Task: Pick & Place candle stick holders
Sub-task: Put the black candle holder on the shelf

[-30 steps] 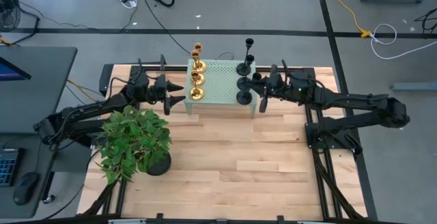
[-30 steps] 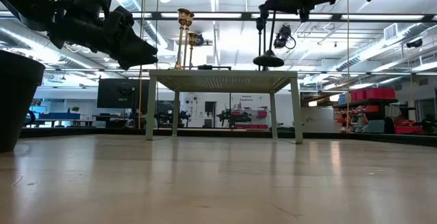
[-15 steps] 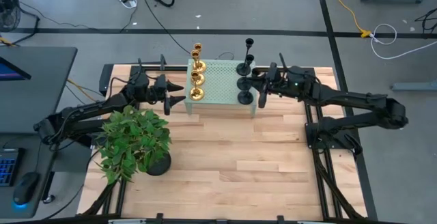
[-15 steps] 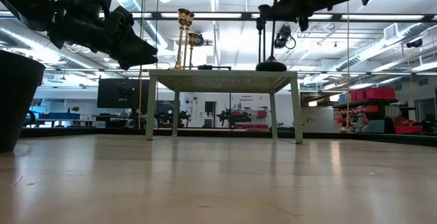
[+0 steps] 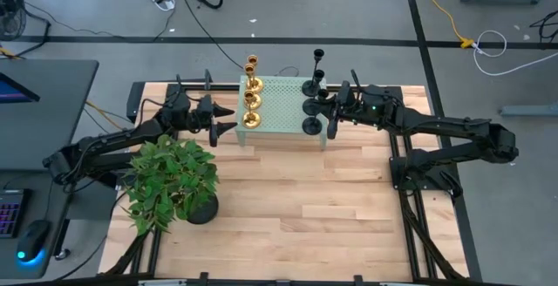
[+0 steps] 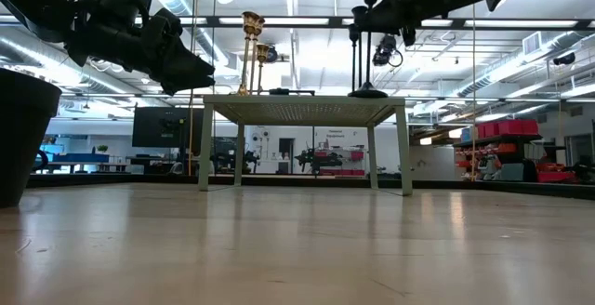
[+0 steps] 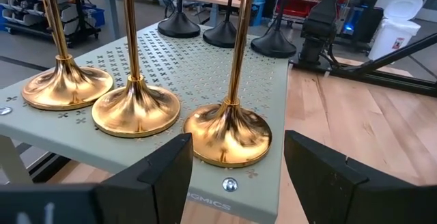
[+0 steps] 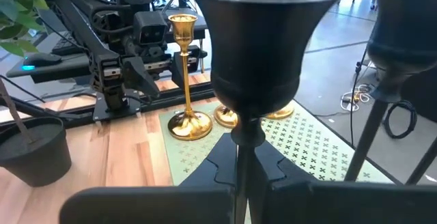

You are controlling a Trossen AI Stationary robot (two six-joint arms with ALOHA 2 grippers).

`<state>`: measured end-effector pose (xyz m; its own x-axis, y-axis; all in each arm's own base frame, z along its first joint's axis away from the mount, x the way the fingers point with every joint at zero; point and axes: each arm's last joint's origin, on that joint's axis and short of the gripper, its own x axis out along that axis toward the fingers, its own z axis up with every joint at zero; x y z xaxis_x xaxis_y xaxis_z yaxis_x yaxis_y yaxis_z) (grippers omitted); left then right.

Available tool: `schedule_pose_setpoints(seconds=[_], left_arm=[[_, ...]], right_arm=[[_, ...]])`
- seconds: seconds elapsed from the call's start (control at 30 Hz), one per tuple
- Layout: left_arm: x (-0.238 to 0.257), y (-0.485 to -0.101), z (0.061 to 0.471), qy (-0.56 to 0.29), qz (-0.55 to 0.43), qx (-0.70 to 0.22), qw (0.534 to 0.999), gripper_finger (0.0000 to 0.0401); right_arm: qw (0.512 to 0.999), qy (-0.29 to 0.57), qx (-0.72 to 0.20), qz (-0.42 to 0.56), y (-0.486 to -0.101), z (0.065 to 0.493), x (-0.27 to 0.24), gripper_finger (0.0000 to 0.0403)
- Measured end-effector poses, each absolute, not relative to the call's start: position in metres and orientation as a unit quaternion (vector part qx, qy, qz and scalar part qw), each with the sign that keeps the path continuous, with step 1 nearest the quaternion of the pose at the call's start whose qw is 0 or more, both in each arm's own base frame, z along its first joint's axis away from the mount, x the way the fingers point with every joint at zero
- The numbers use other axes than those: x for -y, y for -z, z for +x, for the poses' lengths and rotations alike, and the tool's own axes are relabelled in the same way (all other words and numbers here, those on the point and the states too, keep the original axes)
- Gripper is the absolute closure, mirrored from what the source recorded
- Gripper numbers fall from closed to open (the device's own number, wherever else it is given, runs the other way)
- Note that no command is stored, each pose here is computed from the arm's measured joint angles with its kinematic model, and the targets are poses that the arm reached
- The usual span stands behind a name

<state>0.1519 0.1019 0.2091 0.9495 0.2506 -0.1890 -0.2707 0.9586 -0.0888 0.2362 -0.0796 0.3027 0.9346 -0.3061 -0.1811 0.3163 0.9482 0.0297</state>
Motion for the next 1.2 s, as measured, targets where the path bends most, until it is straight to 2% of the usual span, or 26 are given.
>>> schedule_pose_setpoints(seconds=[0.47,1.2], left_arm=[[-0.102,-0.209,0.152,-0.132,-0.057,-0.088,0.986,0.0170],[-0.102,-0.209,0.152,-0.132,-0.057,-0.088,0.986,0.0170]], right_arm=[[0.981,0.170,-0.097,0.015,-0.313,0.236,0.082,0.0401],[0.980,0.167,-0.103,0.024,-0.304,0.250,0.085,0.0397]])
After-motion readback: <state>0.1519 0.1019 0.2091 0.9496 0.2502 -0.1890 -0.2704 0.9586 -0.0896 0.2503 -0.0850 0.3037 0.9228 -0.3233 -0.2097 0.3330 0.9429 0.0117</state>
